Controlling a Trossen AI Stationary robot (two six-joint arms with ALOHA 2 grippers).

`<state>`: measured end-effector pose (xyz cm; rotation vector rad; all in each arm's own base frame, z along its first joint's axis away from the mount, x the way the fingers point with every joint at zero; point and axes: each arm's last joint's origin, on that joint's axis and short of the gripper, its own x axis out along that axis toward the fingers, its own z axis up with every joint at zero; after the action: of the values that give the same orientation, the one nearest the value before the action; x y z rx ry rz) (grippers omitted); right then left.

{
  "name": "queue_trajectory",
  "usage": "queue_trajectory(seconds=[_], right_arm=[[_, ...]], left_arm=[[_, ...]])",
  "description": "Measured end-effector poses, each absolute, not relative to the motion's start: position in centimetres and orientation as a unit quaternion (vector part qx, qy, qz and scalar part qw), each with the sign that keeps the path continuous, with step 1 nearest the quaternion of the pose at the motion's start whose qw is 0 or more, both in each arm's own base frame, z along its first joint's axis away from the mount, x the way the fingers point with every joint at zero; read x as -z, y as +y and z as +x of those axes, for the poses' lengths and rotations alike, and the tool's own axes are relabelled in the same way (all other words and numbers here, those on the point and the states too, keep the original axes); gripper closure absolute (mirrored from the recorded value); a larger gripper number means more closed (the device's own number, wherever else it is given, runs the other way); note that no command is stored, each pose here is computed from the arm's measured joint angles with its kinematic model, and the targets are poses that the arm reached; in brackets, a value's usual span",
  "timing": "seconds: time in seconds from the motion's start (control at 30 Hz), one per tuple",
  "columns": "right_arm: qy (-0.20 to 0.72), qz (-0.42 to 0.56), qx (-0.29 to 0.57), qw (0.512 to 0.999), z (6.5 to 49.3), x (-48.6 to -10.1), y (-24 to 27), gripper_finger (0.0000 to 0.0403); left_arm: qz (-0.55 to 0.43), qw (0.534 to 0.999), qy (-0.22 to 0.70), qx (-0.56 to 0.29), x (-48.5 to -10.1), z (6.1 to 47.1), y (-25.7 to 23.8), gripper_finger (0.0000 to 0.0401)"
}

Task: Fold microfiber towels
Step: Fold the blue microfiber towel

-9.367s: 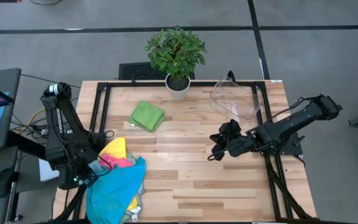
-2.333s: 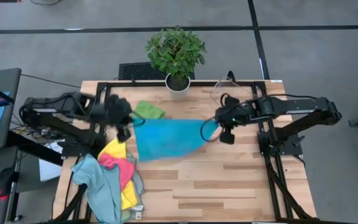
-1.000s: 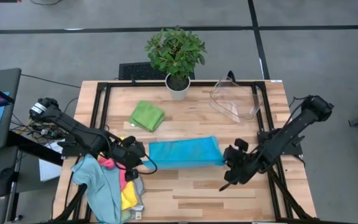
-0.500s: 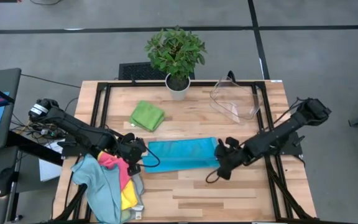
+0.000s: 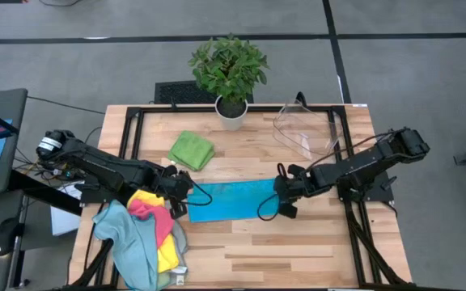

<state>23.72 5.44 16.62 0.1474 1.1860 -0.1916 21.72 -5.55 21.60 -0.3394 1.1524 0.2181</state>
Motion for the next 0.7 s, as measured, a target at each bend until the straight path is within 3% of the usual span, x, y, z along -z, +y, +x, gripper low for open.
queue_trajectory(seconds=[0.7], right_arm=[[0.573,0.108,0.072,0.809,22.5,-14.4,4.9,0.0344]], left_arm=[[-0.187,0.829,0.514,-0.119,-20.1,21.8,-5.4,0.0401]])
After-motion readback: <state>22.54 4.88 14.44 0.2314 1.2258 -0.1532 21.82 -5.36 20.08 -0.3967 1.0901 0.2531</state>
